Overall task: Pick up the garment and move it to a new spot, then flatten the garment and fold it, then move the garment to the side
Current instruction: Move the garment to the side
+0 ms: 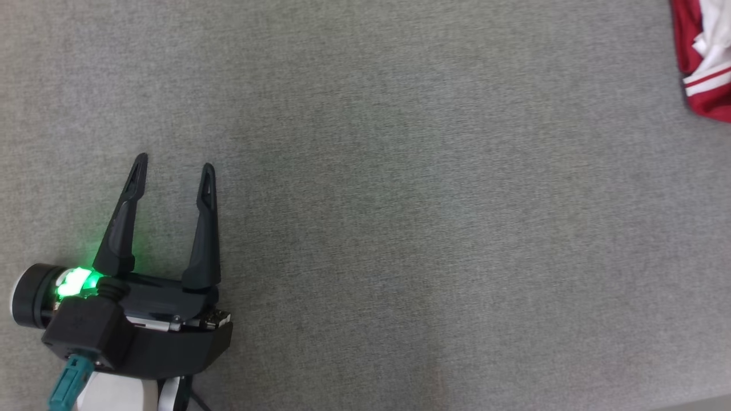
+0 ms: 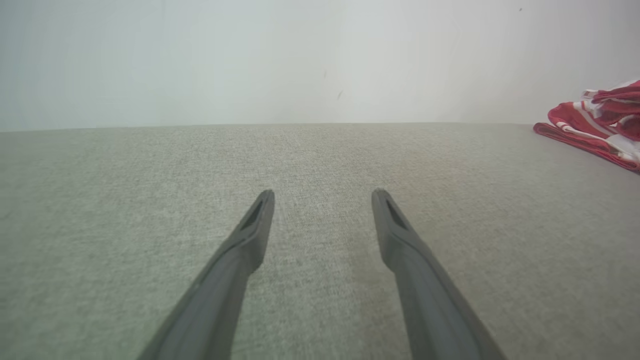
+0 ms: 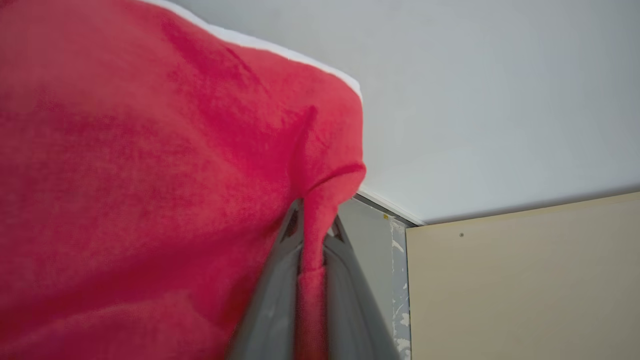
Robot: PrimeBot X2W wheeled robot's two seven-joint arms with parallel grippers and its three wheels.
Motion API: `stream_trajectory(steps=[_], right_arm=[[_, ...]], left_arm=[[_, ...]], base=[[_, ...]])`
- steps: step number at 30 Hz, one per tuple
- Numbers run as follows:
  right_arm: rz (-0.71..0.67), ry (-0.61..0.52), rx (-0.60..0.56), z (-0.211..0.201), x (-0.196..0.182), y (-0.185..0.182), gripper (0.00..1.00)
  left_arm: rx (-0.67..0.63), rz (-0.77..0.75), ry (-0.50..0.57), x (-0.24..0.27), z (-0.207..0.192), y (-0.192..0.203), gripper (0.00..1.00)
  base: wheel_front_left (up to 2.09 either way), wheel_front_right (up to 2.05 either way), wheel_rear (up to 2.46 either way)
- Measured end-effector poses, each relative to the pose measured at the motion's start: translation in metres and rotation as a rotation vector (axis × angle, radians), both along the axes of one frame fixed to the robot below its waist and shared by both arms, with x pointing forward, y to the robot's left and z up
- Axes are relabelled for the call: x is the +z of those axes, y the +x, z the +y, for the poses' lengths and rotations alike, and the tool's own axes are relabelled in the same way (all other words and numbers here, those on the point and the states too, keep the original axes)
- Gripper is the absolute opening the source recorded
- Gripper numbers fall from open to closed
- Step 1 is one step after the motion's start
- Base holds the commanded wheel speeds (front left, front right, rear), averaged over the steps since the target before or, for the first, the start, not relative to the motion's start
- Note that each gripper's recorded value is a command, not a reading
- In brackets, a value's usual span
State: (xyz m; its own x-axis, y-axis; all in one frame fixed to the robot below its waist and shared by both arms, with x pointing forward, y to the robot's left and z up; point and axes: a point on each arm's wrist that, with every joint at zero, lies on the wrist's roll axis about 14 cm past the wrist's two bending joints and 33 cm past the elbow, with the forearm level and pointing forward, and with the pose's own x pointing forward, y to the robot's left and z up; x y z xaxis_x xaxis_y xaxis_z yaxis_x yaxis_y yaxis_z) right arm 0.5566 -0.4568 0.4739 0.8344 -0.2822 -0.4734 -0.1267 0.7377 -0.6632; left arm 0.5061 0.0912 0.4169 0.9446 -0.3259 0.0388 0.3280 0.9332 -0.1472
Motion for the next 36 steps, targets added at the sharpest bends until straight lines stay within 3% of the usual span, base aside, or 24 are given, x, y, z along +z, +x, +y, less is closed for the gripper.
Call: stream_trajectory(steps=[1,2,3,4,12,20,28,36], right_arm=[[0.006,-0.007,-0.007,-0.002,-0.003,0.001,0.0],[0.003,-0.017,-0.007,-0.004,-0.002,0.002,0.27],[0.002,-0.024,-0.005,-0.004,-0.003,0.004,0.71],[0.001,-0.031,-0.005,-0.005,-0.004,0.005,1.0],[-0.182,-0.016,0.082,0.017,0.036,0.03,1.0],[-0.405,0.165,0.155,0.068,0.072,0.04,1.0],[-0.556,0.382,0.252,0.14,0.097,0.014,1.0],[-0.672,0.559,0.271,0.187,0.104,-0.041,1.0]], left_arm=[[0.002,0.002,0.001,-0.001,0.001,0.0,1.0],[0.005,0.004,0.003,-0.002,0.002,0.0,1.0],[0.008,0.005,0.004,-0.002,0.003,0.0,1.0],[0.011,0.006,0.005,-0.002,0.004,-0.001,1.0],[0.036,0.002,0.013,0.006,0.011,-0.004,1.0],[0.084,0.01,0.01,0.021,0.025,-0.021,1.0],[0.17,0.02,0.019,0.039,0.053,-0.055,1.0],[0.205,-0.054,0.023,0.077,0.066,-0.079,1.0]], base=[[0.0,0.0,0.0],[0.0,0.0,0.0],[0.0,0.0,0.0],[0.0,0.0,0.0],[0.0,0.0,0.0],[0.0,0.0,0.0],[0.0,0.0,0.0],[0.0,0.0,0.0]])
